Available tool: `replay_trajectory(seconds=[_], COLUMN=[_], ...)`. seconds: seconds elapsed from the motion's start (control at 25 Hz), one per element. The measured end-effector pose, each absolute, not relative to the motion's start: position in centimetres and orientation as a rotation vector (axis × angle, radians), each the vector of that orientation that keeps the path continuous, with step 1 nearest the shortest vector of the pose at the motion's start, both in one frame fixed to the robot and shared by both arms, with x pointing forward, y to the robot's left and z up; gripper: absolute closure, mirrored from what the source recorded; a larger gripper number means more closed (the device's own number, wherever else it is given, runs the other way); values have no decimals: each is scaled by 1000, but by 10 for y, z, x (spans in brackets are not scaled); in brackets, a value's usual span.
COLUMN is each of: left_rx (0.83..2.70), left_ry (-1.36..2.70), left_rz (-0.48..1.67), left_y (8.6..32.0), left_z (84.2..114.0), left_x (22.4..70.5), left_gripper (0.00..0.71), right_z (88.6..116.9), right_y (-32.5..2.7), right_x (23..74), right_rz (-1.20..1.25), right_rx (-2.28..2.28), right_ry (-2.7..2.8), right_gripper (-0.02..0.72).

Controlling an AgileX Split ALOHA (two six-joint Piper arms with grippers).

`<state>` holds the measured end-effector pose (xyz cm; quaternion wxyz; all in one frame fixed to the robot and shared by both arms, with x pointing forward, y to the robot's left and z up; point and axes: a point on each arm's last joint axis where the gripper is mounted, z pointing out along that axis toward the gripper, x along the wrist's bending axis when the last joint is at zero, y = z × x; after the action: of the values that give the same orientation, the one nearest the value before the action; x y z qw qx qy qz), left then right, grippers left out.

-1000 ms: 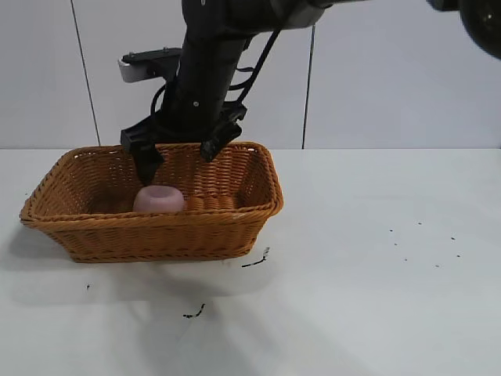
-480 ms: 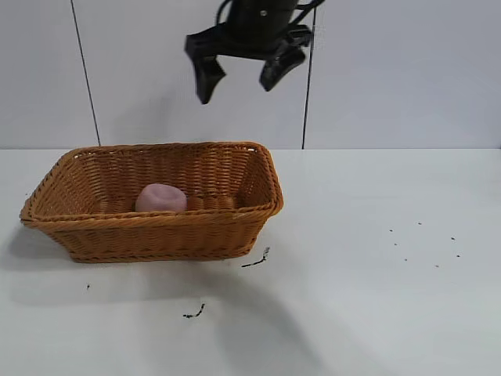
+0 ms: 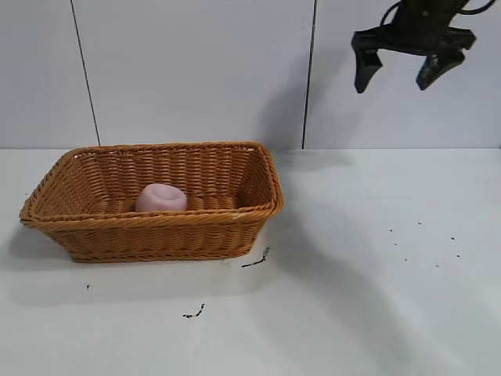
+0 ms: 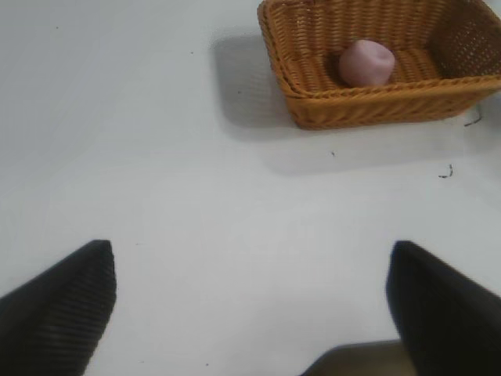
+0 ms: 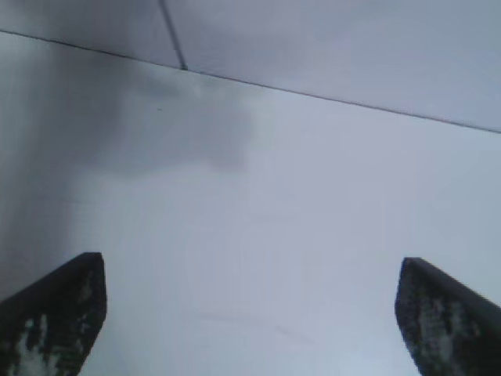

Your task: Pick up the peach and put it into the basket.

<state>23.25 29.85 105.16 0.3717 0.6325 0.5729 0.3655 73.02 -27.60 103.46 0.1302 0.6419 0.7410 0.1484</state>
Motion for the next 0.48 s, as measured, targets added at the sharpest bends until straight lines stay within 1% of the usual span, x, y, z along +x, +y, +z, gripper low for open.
replay_trajectory(seconds=[0.12, 0.28, 0.48], left_rx=[1621, 1621, 1621], left_ry=[1469, 1469, 1469], left_rz=[937, 937, 937], left_y=[298, 298, 298], left_z=[1052, 1052, 1052], left_x=[232, 232, 232], left_gripper=[18, 18, 18], right_z=[1042, 1060, 1082], right_y=[-276, -277, -278], right_x=[724, 710, 669], right_rz=[419, 429, 408], right_rx=[1871, 1864, 1878], right_ry=[2162, 2155, 2170], right_gripper=[14, 14, 14])
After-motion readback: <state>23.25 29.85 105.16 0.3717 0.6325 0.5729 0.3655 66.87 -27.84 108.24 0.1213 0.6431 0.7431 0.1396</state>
